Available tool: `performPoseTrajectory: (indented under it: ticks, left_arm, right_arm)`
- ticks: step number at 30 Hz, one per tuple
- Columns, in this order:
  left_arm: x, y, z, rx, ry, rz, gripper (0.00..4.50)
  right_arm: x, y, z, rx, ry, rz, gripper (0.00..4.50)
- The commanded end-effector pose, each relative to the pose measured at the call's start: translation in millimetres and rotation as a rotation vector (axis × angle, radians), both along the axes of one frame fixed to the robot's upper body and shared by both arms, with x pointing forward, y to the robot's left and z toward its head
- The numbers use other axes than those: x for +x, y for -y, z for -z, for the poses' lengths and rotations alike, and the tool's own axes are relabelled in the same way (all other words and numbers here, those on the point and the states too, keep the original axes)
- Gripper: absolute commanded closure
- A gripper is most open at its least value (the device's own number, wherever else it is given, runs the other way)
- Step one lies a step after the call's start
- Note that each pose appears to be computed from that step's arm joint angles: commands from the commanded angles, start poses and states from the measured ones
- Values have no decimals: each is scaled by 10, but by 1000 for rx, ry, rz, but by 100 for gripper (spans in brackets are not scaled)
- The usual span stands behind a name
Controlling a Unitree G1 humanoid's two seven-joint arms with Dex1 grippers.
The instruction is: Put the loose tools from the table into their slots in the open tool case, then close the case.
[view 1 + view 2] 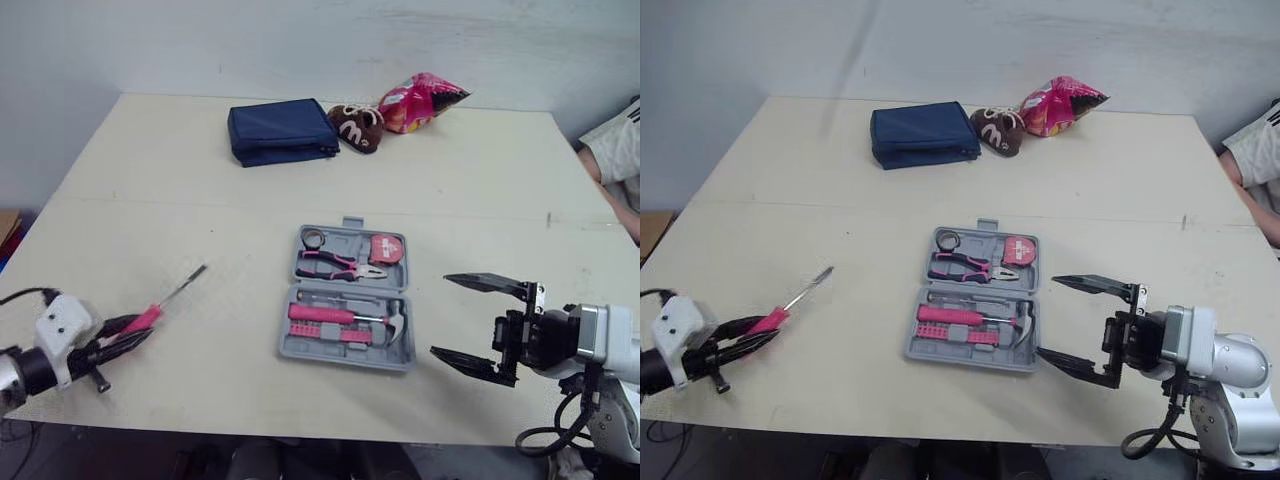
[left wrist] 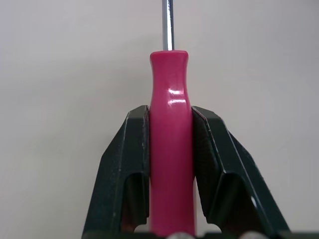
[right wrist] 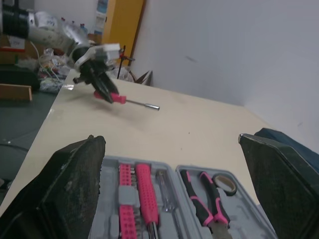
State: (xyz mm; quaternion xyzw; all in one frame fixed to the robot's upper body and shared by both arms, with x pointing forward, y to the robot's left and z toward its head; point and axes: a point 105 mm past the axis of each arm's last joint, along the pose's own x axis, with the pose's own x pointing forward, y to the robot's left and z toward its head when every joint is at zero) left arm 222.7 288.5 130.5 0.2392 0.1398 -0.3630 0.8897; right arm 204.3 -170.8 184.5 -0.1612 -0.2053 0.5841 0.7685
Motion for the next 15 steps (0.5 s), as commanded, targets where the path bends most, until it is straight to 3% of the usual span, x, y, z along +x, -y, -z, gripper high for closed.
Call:
performPoseTrajectory:
  ticks: [1,5,11,15]
  left_arm:
    - [2,422,-197,31,39,233,396]
    - [-3,1036,-340,88,-11,530,396]
    - [62,1473,-316,188,-104,696,396]
    - [187,1842,-304,192,-180,736,396]
  right_arm:
    - [-27,104,11,-37,14,23,0]
    - [-22,234,84,-67,-25,65,0]
    - [-57,299,160,-85,-57,99,0]
    - [-80,285,188,-93,-67,111,0]
